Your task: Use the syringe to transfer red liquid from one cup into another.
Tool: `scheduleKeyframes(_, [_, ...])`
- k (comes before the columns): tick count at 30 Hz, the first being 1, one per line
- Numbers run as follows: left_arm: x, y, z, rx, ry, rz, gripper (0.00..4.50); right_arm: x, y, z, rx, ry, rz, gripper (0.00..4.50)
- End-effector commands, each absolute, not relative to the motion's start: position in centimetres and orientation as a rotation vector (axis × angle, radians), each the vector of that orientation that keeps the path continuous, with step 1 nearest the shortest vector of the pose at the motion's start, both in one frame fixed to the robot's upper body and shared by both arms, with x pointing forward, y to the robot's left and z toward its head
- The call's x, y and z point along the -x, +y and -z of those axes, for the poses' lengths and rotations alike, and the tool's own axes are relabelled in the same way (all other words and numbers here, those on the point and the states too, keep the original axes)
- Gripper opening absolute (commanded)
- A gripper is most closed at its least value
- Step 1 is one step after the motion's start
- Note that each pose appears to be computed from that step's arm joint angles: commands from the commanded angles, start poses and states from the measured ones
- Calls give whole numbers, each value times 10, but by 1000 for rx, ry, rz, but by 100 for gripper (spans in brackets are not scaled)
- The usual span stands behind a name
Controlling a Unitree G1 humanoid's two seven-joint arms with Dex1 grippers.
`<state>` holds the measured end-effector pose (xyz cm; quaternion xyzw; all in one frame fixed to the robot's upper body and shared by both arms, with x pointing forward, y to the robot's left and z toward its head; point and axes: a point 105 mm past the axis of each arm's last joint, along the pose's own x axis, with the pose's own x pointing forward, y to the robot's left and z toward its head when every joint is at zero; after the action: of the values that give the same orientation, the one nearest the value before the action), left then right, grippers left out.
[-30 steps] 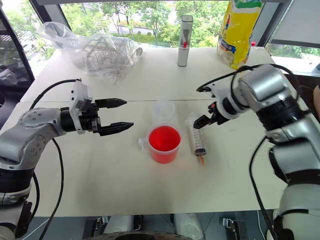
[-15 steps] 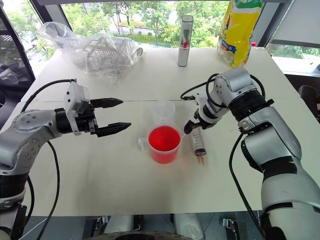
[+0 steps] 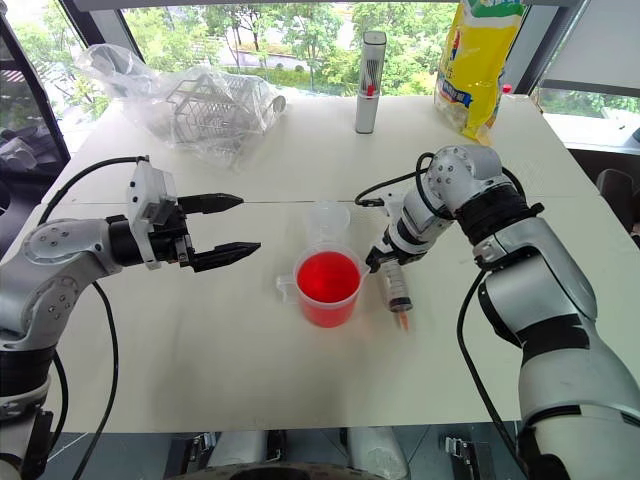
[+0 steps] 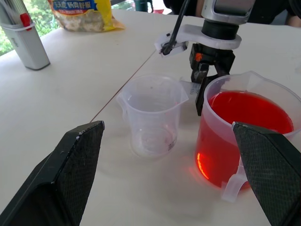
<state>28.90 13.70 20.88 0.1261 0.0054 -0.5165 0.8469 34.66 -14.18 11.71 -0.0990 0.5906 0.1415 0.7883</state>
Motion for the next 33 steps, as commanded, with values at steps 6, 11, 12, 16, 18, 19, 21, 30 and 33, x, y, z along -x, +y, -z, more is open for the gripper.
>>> scheduleKeyframes(6, [-289,138,-216,-288,-36,1086,450,-338,-141,-114,174,1280,-286,446])
scheduleKeyframes(11, [-289,139,-216,-290,-38,1086,450,-336,-138,-115,181,1261,-287,319])
scheduleKeyframes(12, [-289,139,-216,-289,-38,1086,450,-335,-137,-115,182,1258,-289,264])
scheduleKeyframes(16, [-289,139,-216,-290,-38,1086,450,-334,-136,-115,183,1250,-288,138])
scheduleKeyframes(18, [-289,140,-216,-289,-39,1085,450,-333,-137,-114,186,1246,-286,138])
scheduleKeyframes(19, [-289,140,-216,-289,-39,1085,450,-333,-137,-114,187,1243,-285,138])
scheduleKeyframes(21, [-289,140,-216,-290,-40,1086,450,-334,-140,-117,185,1227,-276,138])
scheduleKeyframes(30, [-292,140,-217,-292,-42,1093,450,-349,-165,-170,135,924,-246,138])
scheduleKeyframes(33, [-294,138,-219,-297,-46,1105,450,-358,-170,-193,159,744,-231,138])
